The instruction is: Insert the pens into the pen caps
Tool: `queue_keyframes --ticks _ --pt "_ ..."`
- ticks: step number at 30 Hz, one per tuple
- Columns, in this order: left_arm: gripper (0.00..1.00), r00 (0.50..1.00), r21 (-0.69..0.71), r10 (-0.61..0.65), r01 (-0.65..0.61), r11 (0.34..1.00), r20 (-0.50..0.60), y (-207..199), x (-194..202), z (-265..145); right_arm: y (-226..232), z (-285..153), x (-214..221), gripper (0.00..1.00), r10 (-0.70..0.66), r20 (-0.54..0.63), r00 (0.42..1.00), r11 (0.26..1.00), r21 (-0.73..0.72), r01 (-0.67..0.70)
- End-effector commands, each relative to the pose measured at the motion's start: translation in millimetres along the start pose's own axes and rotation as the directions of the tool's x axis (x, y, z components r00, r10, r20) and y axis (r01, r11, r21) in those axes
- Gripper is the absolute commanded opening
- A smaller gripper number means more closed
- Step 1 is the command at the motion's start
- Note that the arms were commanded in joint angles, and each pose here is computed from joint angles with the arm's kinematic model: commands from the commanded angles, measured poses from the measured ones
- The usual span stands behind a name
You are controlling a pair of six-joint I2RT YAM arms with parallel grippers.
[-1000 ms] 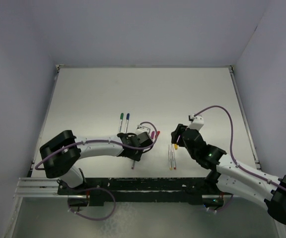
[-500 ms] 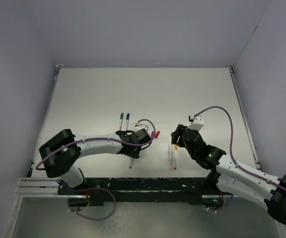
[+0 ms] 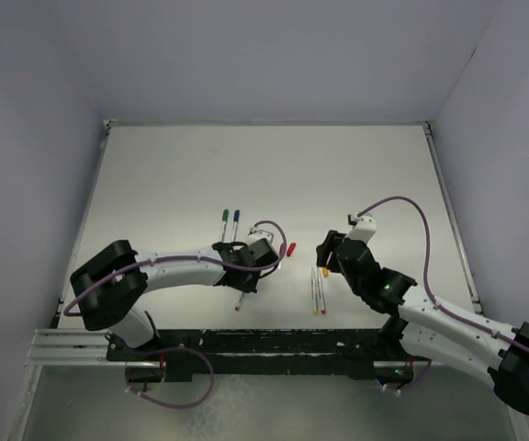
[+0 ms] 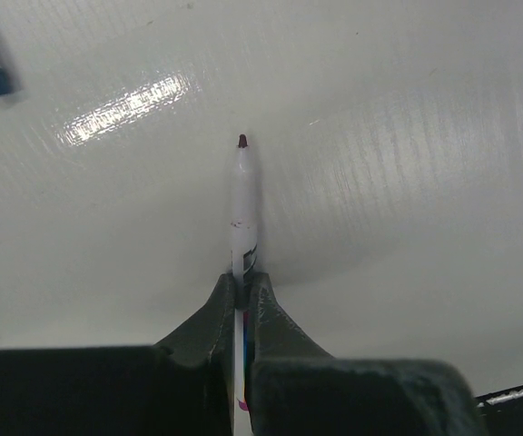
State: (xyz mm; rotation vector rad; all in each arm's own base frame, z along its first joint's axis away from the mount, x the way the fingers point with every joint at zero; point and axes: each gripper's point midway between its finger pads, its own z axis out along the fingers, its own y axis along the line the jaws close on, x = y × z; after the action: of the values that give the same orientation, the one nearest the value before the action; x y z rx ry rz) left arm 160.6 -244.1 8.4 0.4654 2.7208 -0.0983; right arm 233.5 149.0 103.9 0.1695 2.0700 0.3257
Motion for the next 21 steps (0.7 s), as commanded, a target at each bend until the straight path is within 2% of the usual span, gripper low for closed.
queue_keyframes --ticks 1,5,11,16,18,19,20,21 --pt "0.00 0.962 -0.084 0.031 -0.056 0.995 -0.273 35 83 12 7 2 -13 0.61 0.023 0.039 0.999 1.000 -0.007 -0.023" --pt "0.00 0.972 -0.043 0.030 -0.041 0.998 -0.232 30 78 6 15 5 -18 0.59 -0.006 0.032 0.999 1.000 -0.018 0.006" --pt "0.00 1.000 0.072 -0.008 0.010 0.997 -0.021 10 30 -24 35 11 -27 0.53 -0.067 0.022 0.997 0.996 -0.060 0.069" --pt "0.00 0.990 0.159 -0.048 0.026 0.987 0.135 -2 -8 -54 55 21 -36 0.49 -0.160 0.003 0.987 0.983 -0.089 0.160" --pt "0.00 0.983 0.169 -0.060 0.031 0.985 0.171 -2 -16 -62 64 26 -38 0.40 -0.184 -0.009 0.983 0.978 -0.103 0.182" --pt "0.00 0.980 0.176 -0.067 0.034 0.984 0.186 -2 -19 -66 69 28 -38 0.31 -0.192 -0.013 0.981 0.975 -0.115 0.189" --pt "0.00 0.978 0.178 -0.073 0.038 0.983 0.196 -1 -20 -68 74 32 -39 0.17 -0.196 -0.018 0.980 0.973 -0.124 0.193" --pt "0.00 0.975 0.180 -0.079 0.042 0.983 0.206 0 -21 -70 79 35 -38 0.13 -0.201 -0.026 0.979 0.972 -0.132 0.196"
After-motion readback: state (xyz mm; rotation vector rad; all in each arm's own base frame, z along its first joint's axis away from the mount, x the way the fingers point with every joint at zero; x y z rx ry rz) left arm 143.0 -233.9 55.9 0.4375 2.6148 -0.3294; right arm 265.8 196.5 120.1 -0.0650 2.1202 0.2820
